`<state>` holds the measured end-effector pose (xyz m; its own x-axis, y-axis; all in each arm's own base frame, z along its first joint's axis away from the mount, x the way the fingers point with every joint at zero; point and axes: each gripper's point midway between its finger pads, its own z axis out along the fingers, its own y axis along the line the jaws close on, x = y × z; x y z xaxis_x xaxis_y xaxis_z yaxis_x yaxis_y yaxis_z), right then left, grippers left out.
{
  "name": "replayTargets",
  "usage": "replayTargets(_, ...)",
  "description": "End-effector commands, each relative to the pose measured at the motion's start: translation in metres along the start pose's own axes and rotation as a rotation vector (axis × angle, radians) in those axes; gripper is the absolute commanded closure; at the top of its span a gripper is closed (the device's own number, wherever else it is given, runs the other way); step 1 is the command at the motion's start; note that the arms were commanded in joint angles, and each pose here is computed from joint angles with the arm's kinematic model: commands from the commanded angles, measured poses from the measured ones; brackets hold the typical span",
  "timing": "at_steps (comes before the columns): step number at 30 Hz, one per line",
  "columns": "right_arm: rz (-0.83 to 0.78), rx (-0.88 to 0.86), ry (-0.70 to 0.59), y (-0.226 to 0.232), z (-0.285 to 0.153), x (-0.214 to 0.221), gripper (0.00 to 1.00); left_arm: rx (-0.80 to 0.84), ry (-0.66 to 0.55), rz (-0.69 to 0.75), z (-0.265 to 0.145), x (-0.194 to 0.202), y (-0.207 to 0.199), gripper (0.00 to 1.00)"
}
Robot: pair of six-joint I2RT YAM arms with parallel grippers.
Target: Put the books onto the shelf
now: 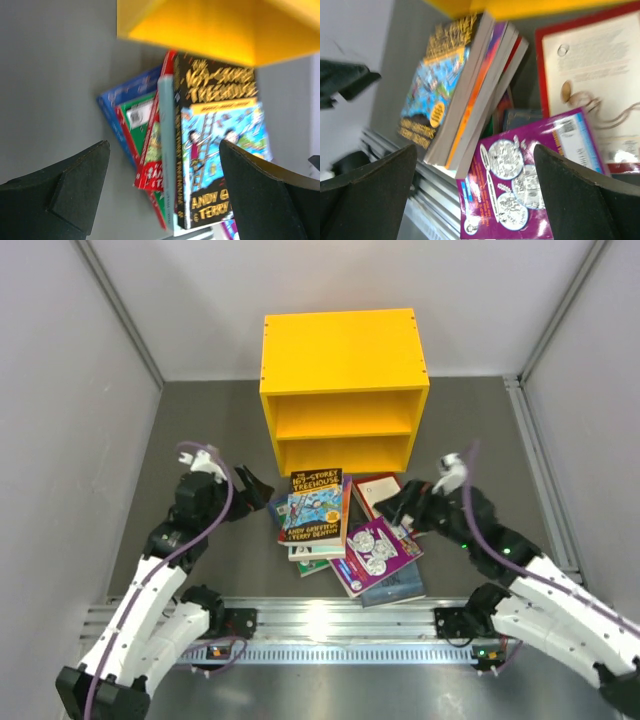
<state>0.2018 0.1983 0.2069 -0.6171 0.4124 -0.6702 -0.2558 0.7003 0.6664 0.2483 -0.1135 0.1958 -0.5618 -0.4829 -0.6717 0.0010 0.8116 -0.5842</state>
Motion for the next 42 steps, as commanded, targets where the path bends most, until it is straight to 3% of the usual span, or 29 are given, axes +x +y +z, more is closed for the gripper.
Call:
replayTargets(1, -0.062, 0.121, -0.039, 0.017, 0.022, 0.003, 0.0, -0.062, 0.06, 0.033, 0.011, 0.024, 0.01, 0.04)
replayTargets(6, -0.079, 0.079, 0.089, 0.043, 0.067, 0.045, 0.0, -0.032, 0.113, 0.042, 0.023, 0.04, 0.002, 0.04)
replayTargets(23, -0.126, 0.106, 0.169, 0.042, 0.123, 0.078, 0.0, 0.208, 0.225, 0.095, 0.038, 0.087, -0.039, 0.04)
replayTargets(30, -0.131, 0.106, 0.194, 0.039, 0.125, 0.085, 0.0, 0.23, 0.258, 0.091, 0.041, 0.105, -0.047, 0.36)
replayTargets(31, -0.132, 0.107, 0.197, 0.038, 0.124, 0.086, 0.0, 0.231, 0.262, 0.091, 0.041, 0.107, -0.048, 0.52)
replayTargets(33, -0.133, 0.113, 0.198, 0.034, 0.122, 0.087, 0.0, 0.226, 0.268, 0.091, 0.039, 0.109, -0.047, 0.7)
replayTargets(34, -0.133, 0.112, 0.199, 0.033, 0.121, 0.088, 0.0, 0.216, 0.257, 0.091, 0.039, 0.106, -0.047, 0.9)
replayTargets(35, -0.13, 0.105, 0.195, 0.035, 0.119, 0.086, 0.0, 0.208, 0.245, 0.09, 0.036, 0.103, -0.046, 0.97)
replayTargets(42, -0.126, 0.112, 0.171, 0.028, 0.103, 0.08, 0.0, 0.127, 0.181, 0.124, 0.016, 0.078, -0.039, 1.0)
